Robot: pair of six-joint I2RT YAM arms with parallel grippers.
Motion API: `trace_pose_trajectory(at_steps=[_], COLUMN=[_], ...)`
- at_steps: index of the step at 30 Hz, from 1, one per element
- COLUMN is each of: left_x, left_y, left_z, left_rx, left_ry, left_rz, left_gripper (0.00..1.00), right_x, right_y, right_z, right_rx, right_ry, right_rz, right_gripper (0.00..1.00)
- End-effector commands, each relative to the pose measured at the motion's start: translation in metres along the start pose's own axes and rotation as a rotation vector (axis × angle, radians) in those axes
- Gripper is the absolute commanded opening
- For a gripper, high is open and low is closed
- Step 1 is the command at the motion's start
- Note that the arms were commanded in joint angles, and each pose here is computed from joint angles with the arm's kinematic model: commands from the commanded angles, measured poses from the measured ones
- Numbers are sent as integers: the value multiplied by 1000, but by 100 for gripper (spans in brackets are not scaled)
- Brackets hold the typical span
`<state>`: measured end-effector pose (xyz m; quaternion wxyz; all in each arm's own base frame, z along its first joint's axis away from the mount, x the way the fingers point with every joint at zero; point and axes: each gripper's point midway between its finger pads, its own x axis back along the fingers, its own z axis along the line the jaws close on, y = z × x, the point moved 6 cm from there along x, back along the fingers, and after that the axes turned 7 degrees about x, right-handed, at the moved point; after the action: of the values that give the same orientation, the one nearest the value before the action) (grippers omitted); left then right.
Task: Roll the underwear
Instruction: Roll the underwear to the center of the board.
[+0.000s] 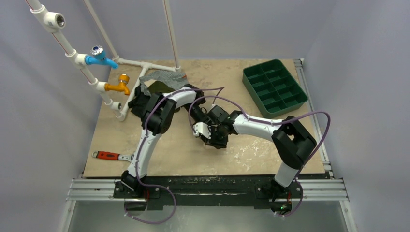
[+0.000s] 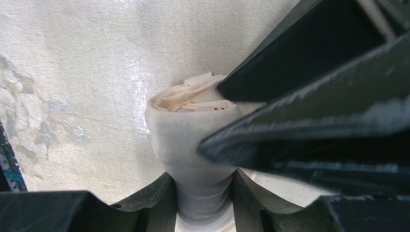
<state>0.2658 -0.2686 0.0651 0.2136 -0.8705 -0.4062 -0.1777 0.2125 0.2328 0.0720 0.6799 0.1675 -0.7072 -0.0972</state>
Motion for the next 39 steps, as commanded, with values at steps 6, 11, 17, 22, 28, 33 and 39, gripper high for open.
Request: trace_pose_trajectory(at_steps=[6, 11, 17, 22, 28, 33, 39], left_x=[40, 52, 69, 82, 91, 96, 99], left_y=[4, -2, -22, -44, -68, -79, -90], left_z=[18, 17, 14, 18, 8, 6, 5], left_rx=[-104, -113, -148, -176, -249, -288, -355], left_ry=[168, 208, 312, 423, 504, 567, 626], left_rz=[-96, -129, -188, -248, -347, -430, -504], left_gripper=[51, 52, 52, 52, 53, 54, 54], right_x=[-25, -25, -21, -19, -24, -35, -51], right_y=[-44, -49, -51, -49, -46, -39, -33], right_z=[64, 59, 42, 21, -4, -25, -48], right_rx=[-173, -225, -277, -288, -289, -279, -275], right_ry=[349, 367, 407, 440, 492, 553, 586], right_rz=[133, 136, 120, 109, 109, 111, 102], right_gripper=[0, 0, 0, 0, 0, 0, 0])
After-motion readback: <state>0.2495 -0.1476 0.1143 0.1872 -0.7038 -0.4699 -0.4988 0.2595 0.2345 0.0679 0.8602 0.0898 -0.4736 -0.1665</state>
